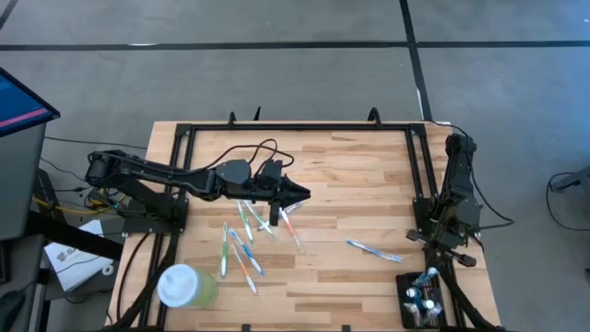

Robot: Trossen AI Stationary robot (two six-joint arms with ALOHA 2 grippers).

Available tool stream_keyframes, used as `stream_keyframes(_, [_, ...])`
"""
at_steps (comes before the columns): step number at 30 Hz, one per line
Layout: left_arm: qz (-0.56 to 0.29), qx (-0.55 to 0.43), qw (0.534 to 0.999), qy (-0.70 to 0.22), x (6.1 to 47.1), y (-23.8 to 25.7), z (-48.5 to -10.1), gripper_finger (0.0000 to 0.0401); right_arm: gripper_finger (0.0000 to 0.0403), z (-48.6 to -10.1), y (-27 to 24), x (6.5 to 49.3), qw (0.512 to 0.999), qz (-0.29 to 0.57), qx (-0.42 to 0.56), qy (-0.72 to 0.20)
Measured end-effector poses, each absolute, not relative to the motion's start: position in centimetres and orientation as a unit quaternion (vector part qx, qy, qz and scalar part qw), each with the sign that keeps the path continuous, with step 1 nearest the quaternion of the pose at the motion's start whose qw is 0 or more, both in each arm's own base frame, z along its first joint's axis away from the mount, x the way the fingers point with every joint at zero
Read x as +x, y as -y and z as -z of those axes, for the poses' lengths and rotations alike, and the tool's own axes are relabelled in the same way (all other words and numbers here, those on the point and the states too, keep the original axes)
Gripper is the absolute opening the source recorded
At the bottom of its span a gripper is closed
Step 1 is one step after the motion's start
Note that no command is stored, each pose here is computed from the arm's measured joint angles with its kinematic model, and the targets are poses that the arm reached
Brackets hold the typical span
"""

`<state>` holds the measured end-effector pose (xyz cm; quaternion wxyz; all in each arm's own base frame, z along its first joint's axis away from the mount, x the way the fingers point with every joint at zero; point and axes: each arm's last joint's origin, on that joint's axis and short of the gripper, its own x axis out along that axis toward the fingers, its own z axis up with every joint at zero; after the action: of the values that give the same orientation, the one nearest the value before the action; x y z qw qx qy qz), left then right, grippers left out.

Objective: Pick & Place toothbrushing station
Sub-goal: Put the top blue toothbrush into the black organizer

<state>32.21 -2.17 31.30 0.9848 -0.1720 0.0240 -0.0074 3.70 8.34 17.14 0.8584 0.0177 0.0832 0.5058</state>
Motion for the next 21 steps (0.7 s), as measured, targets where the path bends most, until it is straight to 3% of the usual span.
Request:
stream_keyframes(11, [0.008, -0.172, 0.985, -0.024, 32.21, 2.17, -31.3, 0.0053, 0.0036, -17.16, -8.34, 3.69, 0.857, -0.505, 0.037, -0.094])
stream_keyframes(21, [0.008, -0.172, 0.985, -0.024, 32.21, 2.17, -31.3, 0.0053, 0.0077, -17.23, -8.48, 3.42, 0.847, -0.522, 0.04, -0.092])
